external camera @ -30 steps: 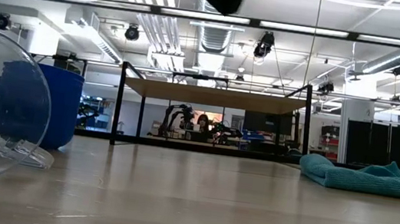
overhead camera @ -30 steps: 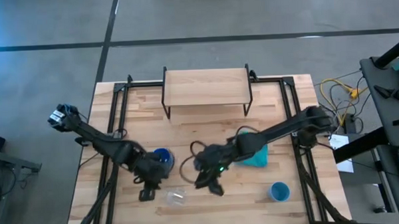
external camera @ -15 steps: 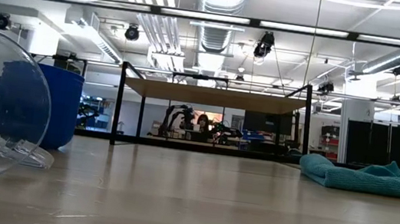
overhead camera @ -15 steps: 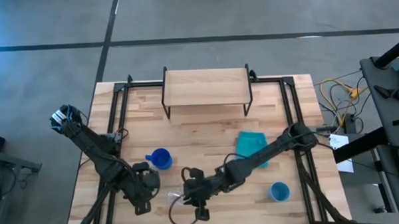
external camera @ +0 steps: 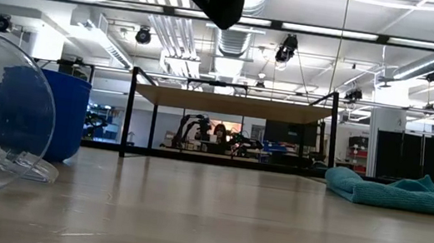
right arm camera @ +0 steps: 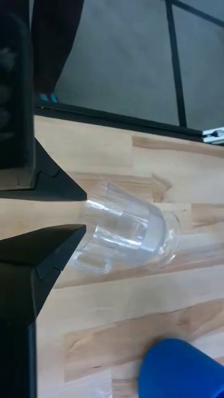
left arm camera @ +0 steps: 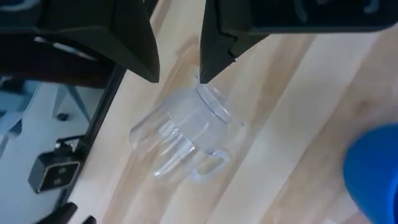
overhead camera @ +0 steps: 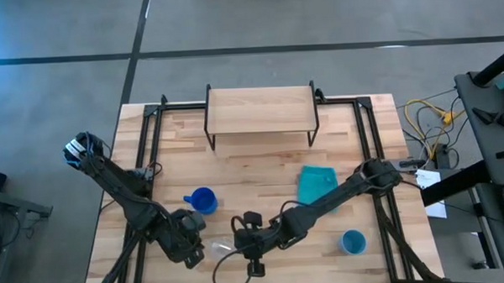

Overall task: Stack small to large cups/mugs on shelf
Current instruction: Put the transparent mug on the shelf

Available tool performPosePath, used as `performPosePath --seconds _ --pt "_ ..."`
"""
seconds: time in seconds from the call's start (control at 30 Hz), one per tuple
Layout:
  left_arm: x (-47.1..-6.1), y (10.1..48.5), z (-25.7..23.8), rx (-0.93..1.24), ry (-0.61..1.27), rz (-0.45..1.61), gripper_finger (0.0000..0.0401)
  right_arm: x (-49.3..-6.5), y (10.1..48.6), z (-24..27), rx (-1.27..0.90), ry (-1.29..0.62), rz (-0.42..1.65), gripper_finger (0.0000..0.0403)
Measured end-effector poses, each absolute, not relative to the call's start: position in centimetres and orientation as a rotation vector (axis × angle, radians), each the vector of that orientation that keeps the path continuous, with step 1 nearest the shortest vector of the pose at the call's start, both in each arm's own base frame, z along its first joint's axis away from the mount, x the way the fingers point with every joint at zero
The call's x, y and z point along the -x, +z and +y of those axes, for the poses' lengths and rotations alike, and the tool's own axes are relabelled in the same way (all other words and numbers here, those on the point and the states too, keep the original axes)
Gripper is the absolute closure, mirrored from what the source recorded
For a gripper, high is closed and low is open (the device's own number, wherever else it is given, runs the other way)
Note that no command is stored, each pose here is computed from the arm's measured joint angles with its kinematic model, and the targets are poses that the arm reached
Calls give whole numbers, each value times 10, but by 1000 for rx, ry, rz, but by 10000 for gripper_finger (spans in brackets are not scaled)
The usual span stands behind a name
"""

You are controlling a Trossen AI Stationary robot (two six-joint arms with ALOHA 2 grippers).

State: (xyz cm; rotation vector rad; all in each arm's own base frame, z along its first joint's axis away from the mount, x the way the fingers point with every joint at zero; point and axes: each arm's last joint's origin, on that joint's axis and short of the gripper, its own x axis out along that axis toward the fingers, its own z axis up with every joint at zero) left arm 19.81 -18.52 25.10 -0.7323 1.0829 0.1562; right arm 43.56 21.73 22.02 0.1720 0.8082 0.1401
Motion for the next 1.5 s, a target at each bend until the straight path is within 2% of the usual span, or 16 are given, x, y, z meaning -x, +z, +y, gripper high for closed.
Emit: performPosePath --seconds 0.57,1.5 --pt "-207 224 -192 802 267 1134 301 -437 219 215 -155 143 809 337" --pt "-210 204 -193 798 281 1145 301 -437 219 214 -139 149 807 337"
